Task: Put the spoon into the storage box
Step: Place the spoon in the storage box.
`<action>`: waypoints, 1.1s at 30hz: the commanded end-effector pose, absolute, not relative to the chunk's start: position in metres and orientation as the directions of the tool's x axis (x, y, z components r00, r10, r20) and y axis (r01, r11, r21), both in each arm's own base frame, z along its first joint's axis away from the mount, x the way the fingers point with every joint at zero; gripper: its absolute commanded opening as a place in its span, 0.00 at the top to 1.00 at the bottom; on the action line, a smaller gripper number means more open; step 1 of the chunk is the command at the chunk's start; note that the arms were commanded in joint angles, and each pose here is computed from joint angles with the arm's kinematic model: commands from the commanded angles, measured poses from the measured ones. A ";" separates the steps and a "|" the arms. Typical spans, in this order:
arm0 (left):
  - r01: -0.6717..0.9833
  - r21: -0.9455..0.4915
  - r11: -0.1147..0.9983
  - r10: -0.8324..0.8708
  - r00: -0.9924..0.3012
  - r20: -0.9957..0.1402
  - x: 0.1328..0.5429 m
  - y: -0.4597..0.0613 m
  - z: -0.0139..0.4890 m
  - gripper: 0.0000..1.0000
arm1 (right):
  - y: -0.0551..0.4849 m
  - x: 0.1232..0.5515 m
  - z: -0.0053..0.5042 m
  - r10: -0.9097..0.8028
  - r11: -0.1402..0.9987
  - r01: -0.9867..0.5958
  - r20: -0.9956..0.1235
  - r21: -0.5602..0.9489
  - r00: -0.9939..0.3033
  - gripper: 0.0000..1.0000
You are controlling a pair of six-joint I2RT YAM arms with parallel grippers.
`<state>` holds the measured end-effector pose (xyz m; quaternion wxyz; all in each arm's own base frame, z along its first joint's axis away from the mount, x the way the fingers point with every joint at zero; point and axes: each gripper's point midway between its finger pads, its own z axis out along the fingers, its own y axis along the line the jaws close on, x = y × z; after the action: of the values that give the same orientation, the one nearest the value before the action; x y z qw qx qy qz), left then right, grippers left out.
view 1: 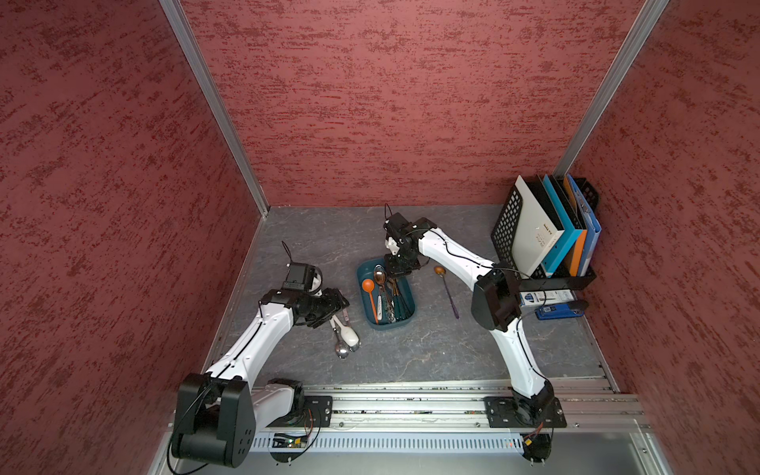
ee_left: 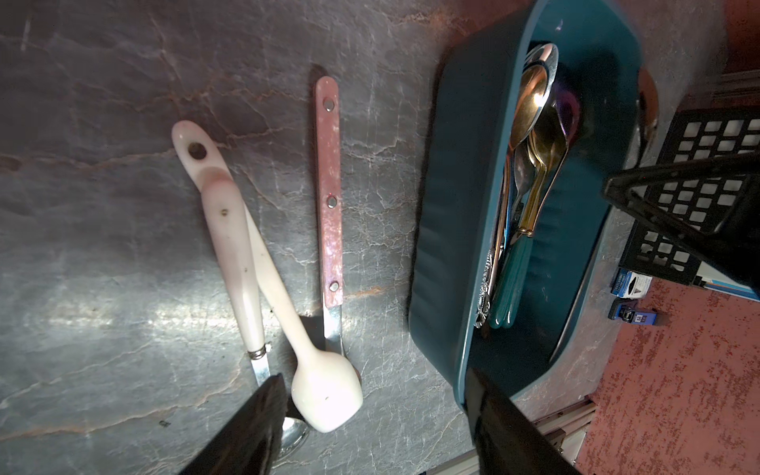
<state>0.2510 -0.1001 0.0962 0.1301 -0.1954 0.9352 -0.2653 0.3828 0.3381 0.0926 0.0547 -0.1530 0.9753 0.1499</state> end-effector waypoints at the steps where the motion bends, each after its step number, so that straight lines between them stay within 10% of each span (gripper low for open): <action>1: -0.273 -0.560 0.782 -0.425 -0.891 -0.160 0.253 -0.101 0.098 0.28 | 0.339 0.383 0.095 -0.280 0.914 -0.313 -0.154 0.258 -0.947 0.94; 21: -0.278 -0.557 0.782 -0.426 -0.892 -0.153 0.252 -0.101 0.097 0.28 | 0.334 0.391 0.057 -0.295 0.931 -0.312 -0.116 0.188 -0.949 0.92; 33: -0.201 -0.527 0.826 -0.357 -0.910 -0.212 0.256 -0.111 0.115 0.28 | 0.333 0.391 0.079 -0.321 0.918 -0.348 -0.160 0.190 -0.933 0.72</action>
<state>0.2488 -0.1075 0.0997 0.1294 -0.1736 0.9413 -0.2589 0.3885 0.3330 0.0576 0.0410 -0.1584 0.9804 0.1094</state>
